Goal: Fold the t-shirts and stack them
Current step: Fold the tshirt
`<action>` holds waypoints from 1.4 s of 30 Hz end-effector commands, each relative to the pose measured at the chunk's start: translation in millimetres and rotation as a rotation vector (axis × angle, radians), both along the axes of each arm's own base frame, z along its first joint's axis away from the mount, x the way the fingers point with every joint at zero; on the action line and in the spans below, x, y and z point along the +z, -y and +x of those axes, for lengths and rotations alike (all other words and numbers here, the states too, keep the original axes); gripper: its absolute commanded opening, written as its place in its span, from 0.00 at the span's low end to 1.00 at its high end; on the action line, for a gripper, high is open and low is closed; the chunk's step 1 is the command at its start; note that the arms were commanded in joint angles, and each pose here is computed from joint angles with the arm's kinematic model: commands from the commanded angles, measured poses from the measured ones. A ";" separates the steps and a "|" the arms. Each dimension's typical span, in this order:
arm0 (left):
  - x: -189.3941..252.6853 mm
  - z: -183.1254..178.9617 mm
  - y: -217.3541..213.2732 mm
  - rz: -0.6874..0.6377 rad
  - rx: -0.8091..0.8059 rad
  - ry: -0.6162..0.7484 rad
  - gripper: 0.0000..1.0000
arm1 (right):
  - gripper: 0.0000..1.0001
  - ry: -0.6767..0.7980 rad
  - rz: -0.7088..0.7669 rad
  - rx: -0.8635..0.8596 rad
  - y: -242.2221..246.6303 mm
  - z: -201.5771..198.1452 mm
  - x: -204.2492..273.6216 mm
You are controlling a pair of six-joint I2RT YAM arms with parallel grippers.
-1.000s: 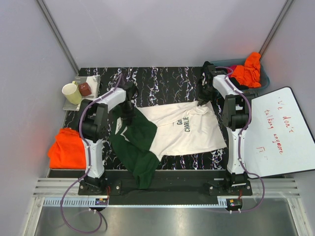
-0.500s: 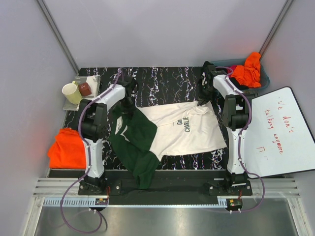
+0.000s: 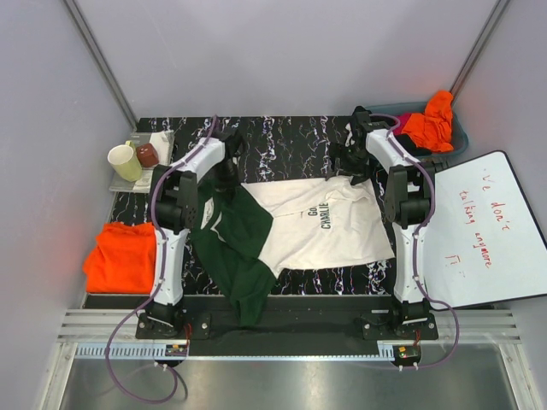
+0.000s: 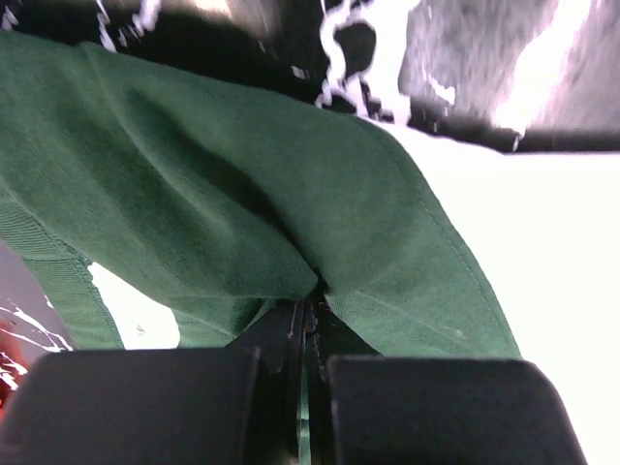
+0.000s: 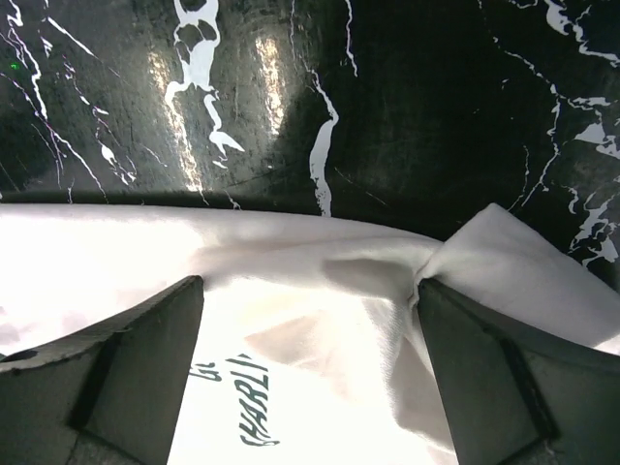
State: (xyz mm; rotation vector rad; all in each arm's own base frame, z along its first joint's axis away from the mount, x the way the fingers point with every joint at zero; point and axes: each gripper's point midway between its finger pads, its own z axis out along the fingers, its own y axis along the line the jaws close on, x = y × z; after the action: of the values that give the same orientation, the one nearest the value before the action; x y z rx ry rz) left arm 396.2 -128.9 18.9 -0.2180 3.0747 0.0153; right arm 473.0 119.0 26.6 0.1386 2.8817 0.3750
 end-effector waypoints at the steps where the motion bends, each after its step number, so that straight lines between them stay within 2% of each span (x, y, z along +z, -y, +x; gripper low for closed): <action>1: -15.2 29.5 -18.4 0.003 0.078 0.034 0.00 | 1.00 -0.044 -0.091 -0.017 28.2 -8.6 -11.6; 13: -3.9 106.3 -60.1 -0.098 0.214 0.167 0.00 | 1.00 0.143 0.026 0.053 9.1 4.0 69.9; 21: 6.8 140.6 -82.8 -0.199 0.283 0.248 0.00 | 1.00 0.255 0.015 0.067 11.9 9.5 114.7; 24: 29.9 143.8 -71.6 -0.281 0.224 0.296 0.00 | 1.00 0.282 0.032 0.073 9.1 11.1 126.2; 25: 56.0 143.4 -67.1 -0.308 0.205 0.340 0.00 | 1.00 0.284 0.037 0.074 8.9 10.2 128.3; 26: 56.2 136.3 -60.4 -0.339 0.189 0.337 0.04 | 1.00 0.282 0.047 0.080 6.6 8.5 128.7; 27: 92.6 133.0 -58.3 -0.354 0.166 0.408 0.14 | 1.00 0.281 0.054 0.083 5.4 7.1 129.6; 28: 107.7 134.7 -56.2 -0.363 0.149 0.464 0.28 | 1.00 0.273 0.062 0.085 5.0 3.7 128.5; 29: 102.4 119.0 -55.0 -0.370 0.150 0.441 0.63 | 1.00 0.269 0.077 0.093 2.6 1.3 128.4; 30: 138.7 111.8 -54.0 -0.380 0.136 0.517 0.75 | 1.00 0.267 0.082 0.097 1.1 -1.3 129.2; 31: 150.5 108.3 -54.1 -0.384 0.127 0.556 0.87 | 1.00 0.256 0.083 0.097 1.6 -6.8 127.2; 32: 145.0 93.7 -54.4 -0.380 0.123 0.536 0.95 | 1.00 0.254 0.091 0.105 -0.1 -10.2 128.0; 33: 170.4 83.5 -53.9 -0.385 0.104 0.591 0.99 | 1.00 0.251 0.095 0.108 -0.7 -13.6 128.2; 35: 164.7 60.4 -56.6 -0.366 0.087 0.570 0.99 | 1.00 0.236 0.105 0.108 -1.7 -24.6 125.6; 36: 175.6 48.9 -58.1 -0.360 0.080 0.589 0.99 | 1.00 0.225 0.109 0.107 -2.0 -29.3 123.3; 38: 153.8 17.3 -60.0 -0.340 0.086 0.501 0.99 | 1.00 0.186 0.106 0.102 -2.2 -45.6 115.1; 40: 150.2 -12.9 -62.6 -0.322 0.098 0.454 0.99 | 1.00 0.140 0.097 0.091 0.3 -65.2 105.1; 41: 132.1 -34.5 -64.8 -0.305 0.132 0.389 0.99 | 1.00 0.117 0.095 0.073 1.0 -72.5 100.8; 42: 138.3 -49.7 -65.6 -0.304 0.148 0.397 0.99 | 1.00 0.098 0.092 0.063 2.2 -80.1 97.6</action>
State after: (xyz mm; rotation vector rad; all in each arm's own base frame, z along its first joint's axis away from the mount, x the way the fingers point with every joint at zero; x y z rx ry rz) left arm 404.9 -68.5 198.2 -0.3371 2.4843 -0.4840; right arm 419.0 113.2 110.8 0.0195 2.7758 0.4910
